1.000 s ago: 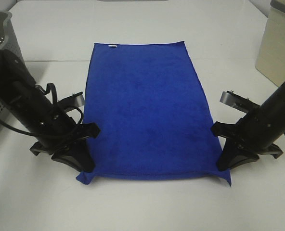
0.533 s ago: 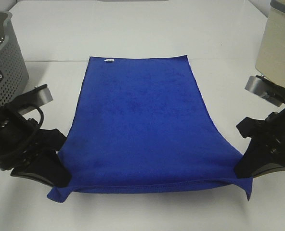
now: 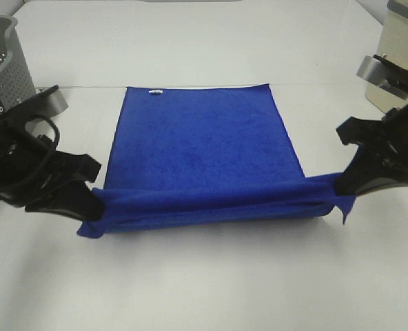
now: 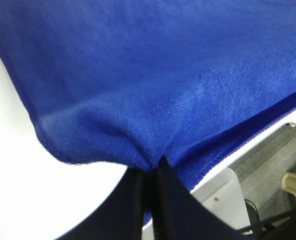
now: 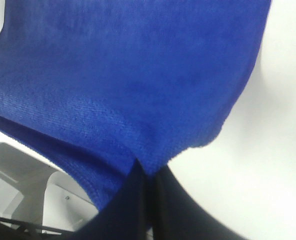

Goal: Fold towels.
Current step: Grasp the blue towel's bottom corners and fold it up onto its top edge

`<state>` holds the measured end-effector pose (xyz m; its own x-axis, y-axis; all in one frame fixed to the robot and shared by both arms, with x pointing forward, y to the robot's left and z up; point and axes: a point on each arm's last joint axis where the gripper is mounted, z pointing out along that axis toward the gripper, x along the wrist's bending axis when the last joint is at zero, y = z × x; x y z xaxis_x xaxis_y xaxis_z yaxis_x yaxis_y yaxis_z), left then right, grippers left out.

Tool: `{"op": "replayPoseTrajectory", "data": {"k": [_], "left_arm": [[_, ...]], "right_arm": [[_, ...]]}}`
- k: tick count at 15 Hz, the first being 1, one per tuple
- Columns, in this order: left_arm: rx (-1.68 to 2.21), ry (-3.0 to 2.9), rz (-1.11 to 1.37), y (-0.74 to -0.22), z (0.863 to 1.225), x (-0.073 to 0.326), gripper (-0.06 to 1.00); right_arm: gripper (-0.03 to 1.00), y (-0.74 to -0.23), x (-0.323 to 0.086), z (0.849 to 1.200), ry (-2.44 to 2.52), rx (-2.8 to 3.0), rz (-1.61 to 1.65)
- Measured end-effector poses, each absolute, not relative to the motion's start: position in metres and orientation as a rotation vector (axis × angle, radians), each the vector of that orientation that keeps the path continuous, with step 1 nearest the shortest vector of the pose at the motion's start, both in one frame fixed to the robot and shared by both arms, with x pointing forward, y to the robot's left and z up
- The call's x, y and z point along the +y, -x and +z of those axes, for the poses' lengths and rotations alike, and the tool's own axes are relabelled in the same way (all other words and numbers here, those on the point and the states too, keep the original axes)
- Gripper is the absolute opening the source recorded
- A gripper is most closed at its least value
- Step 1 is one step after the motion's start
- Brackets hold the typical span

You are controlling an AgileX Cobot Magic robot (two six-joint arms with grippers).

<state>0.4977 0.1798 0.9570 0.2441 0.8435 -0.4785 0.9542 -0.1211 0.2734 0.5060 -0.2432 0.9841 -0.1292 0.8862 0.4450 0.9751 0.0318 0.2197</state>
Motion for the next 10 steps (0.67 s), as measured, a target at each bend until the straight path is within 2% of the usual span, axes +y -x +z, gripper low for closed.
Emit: {"op": "replayPoseTrajectory", "data": {"k": [6, 10], "left_arm": [[1.554, -1.964, -0.006, -0.62, 0.961, 0.176, 0.01], [1.521, -1.913, 0.056, -0.69, 0.956, 0.182, 0.01]], "right_arm": [[0.0, -0.639, -0.239, 0.971, 1.949, -2.216, -0.815], [0.0, -0.715, -0.234, 0.969, 1.915, -2.299, -0.955]]}}
